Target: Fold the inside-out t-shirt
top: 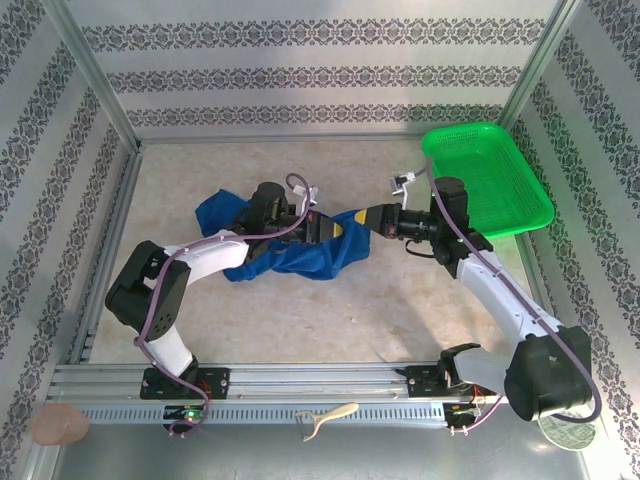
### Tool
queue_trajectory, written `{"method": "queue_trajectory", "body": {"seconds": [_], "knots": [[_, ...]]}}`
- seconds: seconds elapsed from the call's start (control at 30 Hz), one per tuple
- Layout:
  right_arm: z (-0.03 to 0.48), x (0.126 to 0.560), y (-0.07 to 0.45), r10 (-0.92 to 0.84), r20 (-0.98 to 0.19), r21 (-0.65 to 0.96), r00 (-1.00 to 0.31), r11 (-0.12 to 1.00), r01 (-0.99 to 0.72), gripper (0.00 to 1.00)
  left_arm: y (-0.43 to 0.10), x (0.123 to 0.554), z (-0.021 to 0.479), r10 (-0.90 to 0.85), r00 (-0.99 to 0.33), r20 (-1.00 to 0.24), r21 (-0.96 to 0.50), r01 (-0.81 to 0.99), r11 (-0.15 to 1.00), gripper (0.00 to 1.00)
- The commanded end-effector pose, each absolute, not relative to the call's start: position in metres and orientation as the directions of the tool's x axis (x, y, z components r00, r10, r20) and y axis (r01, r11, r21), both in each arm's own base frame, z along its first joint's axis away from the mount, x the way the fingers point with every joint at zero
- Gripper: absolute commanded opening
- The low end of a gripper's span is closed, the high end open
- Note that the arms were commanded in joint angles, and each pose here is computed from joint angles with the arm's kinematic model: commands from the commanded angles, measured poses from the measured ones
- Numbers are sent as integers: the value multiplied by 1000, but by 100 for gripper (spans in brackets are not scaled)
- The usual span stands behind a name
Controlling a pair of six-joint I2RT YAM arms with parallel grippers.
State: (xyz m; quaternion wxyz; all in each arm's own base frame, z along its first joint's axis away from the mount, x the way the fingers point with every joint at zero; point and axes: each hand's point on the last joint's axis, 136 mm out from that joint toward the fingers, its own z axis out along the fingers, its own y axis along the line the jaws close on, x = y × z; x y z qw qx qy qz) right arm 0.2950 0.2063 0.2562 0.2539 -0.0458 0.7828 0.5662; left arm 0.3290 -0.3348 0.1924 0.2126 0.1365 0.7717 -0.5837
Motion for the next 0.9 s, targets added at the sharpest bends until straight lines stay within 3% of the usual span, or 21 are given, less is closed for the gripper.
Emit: {"method": "queue_trajectory", "body": {"seconds": [0.0,0.17,0.2,0.3,0.33,0.6,0.73,0.8,0.87], "knots": [[209,324,185,279,-404,849,-871,469,-243,0,-333,319,244,-63,-842,-536,-844,531,83,0],[150,371,187,324,-326,814,-888,574,-90,0,-329,301,270,-45,-844,-535,-843,537,-47,0],[143,378,189,323,-319,799,-891,598,-70,6,-329,299,276,-49,-841,-538,-838,540,-78,0],[128,386,194,311,-298,774,-903,632,-38,47,-328,298,287,-67,-848,-526,-836,530,-145,0],[128,384,193,309,-300,767,-902,641,-36,53,-327,301,286,-75,-854,-514,-840,519,-155,0],[183,323,153,350,-449,701,-822,709,-80,57,-324,317,270,-128,-865,-486,-862,498,-96,0],[234,296,159,363,-531,726,-765,661,-190,58,-322,318,260,-129,-857,-499,-862,507,-29,15],[252,288,172,346,-554,745,-758,612,-265,58,-321,318,258,-128,-852,-508,-858,513,-6,27],[257,284,181,324,-562,744,-761,600,-294,59,-320,317,257,-129,-851,-509,-858,513,4,45]]}}
